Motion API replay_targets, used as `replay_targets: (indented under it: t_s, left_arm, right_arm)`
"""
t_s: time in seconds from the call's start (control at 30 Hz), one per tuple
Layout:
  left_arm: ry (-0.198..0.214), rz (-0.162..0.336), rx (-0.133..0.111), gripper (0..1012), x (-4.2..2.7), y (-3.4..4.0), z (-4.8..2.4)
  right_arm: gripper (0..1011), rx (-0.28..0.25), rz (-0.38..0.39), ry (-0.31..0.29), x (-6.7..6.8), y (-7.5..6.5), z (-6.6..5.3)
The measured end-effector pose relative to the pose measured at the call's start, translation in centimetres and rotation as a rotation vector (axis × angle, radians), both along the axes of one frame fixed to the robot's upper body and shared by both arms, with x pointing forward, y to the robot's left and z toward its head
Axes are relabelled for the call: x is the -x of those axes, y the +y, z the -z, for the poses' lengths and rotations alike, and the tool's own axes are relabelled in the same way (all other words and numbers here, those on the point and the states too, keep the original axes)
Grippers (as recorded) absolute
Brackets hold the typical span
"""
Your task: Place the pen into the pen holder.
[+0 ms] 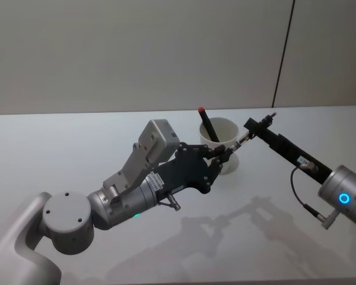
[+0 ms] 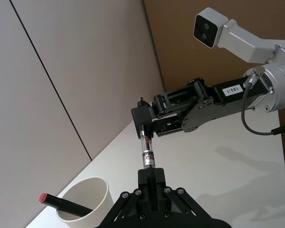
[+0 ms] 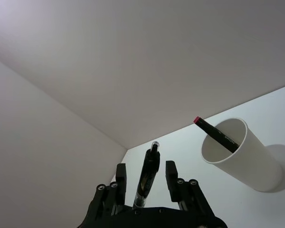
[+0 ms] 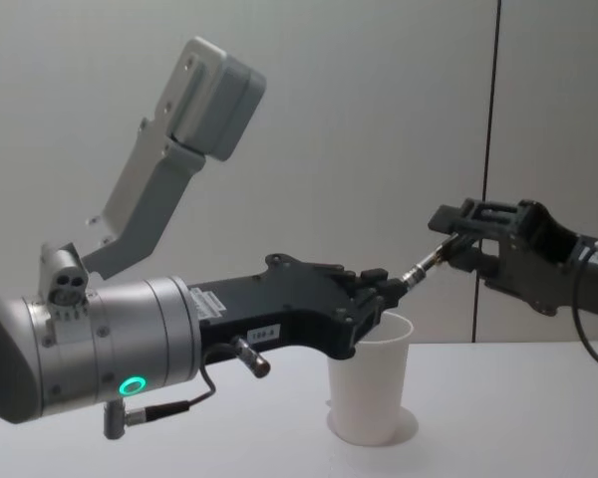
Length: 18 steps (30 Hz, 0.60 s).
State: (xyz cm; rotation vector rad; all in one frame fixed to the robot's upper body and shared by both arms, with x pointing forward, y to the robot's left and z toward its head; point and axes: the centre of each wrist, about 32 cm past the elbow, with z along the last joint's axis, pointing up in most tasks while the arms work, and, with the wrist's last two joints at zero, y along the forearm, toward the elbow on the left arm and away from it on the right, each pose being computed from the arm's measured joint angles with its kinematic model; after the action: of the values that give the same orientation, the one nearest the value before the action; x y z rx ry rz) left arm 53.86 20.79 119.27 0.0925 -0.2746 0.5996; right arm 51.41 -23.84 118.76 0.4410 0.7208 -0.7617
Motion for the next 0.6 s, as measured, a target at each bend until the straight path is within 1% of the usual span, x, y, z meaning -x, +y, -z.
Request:
replay_targets:
  t_s: [0.03, 0.07, 0.13, 0.2, 0.23, 0.27, 0.3, 0.33, 0.4, 0.43, 0.6]
  left_arm:
    - [0.0, 0.0, 0.0, 103, 0.0, 0.0, 0.0]
    - [0.0, 0.0, 0.0, 103, 0.0, 0.0, 0.0]
    - [0.0, 0.0, 0.0, 103, 0.0, 0.0, 0.0]
    - [0.0, 0.0, 0.0, 103, 0.0, 0.0, 0.0]
    - [0.0, 0.0, 0.0, 103, 0.0, 0.0, 0.0]
    - [0.0, 0.0, 0.0, 103, 0.0, 0.0, 0.0]
    - [0.0, 0.0, 0.0, 103, 0.0, 0.0, 0.0]
    - [0.0, 0.0, 0.0, 103, 0.0, 0.0, 0.0]
    - [0.0, 0.0, 0.0, 103, 0.0, 0.0, 0.0]
    - [0.0, 0.0, 0.0, 103, 0.0, 0.0, 0.0]
    - [0.0, 0.0, 0.003, 103, 0.0, -0.01, -0.01]
  right_arm:
    - [521, -0.003, 0.001, -0.002, 0.02, 0.01, -0.01]
    - [462, -0.007, 0.002, -0.005, 0.06, 0.02, -0.02]
    - [418, -0.014, 0.004, -0.01, 0.11, 0.03, -0.04]
    - [314, -0.024, 0.006, -0.017, 0.17, 0.04, -0.09]
    - [314, -0.027, 0.008, -0.018, 0.19, 0.04, -0.1]
    - [254, -0.033, 0.01, -0.022, 0.24, 0.05, -0.13]
    - [242, -0.036, 0.011, -0.024, 0.26, 0.05, -0.14]
    - [177, -0.038, 0.012, -0.026, 0.28, 0.06, -0.15]
    - [177, -0.044, 0.015, -0.029, 0.32, 0.08, -0.18]
    - [133, -0.047, 0.017, -0.03, 0.33, 0.09, -0.19]
    - [130, -0.053, 0.024, -0.034, 0.41, 0.15, -0.22]
